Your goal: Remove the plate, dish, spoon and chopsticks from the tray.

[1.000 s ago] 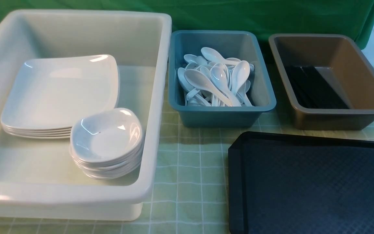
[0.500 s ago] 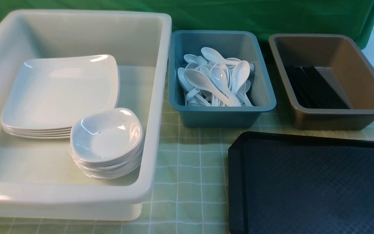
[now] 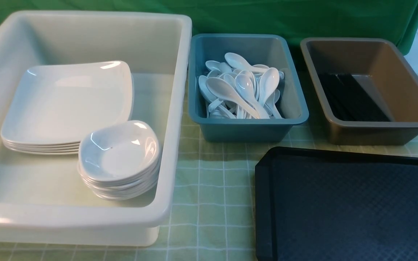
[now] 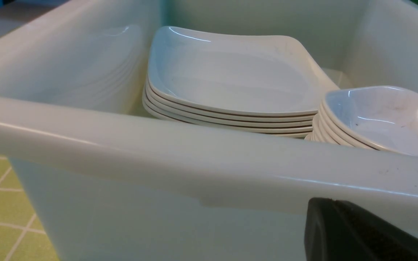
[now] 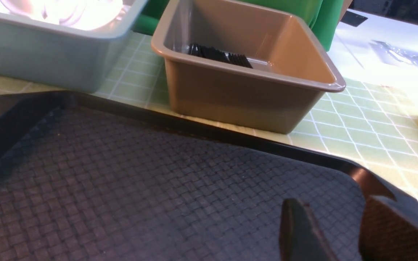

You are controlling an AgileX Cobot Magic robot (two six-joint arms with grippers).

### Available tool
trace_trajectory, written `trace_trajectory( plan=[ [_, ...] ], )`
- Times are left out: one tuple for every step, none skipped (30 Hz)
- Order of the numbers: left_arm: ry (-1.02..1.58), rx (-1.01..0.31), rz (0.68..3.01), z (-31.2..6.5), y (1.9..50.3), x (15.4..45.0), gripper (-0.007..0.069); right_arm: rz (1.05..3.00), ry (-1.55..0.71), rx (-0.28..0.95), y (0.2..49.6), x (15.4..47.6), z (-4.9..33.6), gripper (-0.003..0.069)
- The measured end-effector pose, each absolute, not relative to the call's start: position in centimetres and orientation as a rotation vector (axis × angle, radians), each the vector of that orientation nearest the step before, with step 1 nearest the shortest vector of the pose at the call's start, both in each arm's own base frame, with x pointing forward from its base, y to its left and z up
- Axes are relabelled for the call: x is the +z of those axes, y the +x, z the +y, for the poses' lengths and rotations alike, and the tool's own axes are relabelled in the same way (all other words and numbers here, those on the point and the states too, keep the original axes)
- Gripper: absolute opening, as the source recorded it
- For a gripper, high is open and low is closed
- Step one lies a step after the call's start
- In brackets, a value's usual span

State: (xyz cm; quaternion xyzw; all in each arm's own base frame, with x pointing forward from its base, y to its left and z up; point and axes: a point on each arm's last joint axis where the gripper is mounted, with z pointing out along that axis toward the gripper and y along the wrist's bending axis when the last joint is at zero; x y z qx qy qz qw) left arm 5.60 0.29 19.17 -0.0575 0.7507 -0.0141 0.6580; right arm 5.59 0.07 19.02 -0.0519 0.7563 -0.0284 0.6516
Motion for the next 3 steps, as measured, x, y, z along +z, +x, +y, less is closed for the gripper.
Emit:
trace_trajectory(
  plan=[
    [-0.130, -0.032, 1.700, 0.29, 5.60, 19.17, -0.0016, 1.717, -0.118, -0.065, 5.59, 19.02, 0.07, 0.0241],
    [-0.130, -0.032, 1.700, 0.29, 5.60, 19.17, -0.0016, 1.717, -0.118, -0.065, 5.59, 19.02, 0.07, 0.0241],
    [-0.130, -0.032, 1.700, 0.29, 5.60, 19.17, -0.0015, 1.717, -0.118, -0.065, 5.59, 19.02, 0.07, 0.0241]
  ],
)
